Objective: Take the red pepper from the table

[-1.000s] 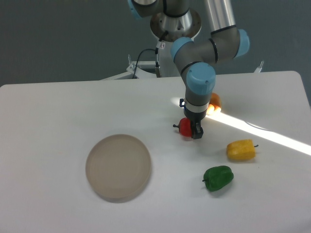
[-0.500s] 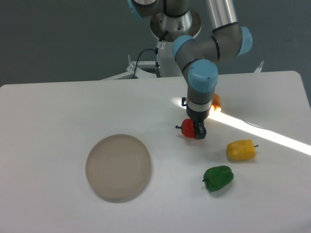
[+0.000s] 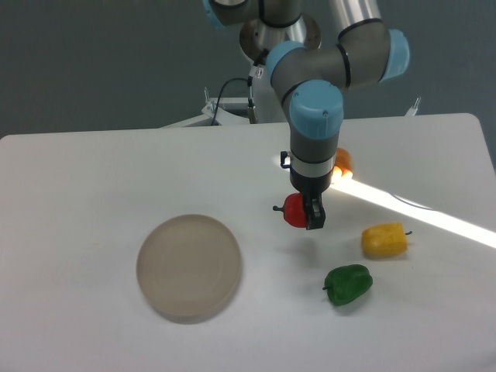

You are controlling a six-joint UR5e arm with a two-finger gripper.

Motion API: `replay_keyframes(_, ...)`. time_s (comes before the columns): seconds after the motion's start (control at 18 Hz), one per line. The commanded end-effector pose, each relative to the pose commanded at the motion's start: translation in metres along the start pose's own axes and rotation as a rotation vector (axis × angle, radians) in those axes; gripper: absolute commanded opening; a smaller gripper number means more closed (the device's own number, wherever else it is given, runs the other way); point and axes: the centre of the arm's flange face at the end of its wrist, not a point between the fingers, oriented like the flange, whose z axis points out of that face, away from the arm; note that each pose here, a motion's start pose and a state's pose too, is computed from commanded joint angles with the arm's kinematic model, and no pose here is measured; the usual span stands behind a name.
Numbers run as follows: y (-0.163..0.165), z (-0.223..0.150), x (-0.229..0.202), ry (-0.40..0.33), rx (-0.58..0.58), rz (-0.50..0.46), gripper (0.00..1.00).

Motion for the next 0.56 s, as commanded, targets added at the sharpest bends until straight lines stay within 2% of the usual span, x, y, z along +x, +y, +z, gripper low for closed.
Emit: replay_keyframes(0.56,0.003,0.002,-0.013,-0.007,-0.027,0.005,0.58)
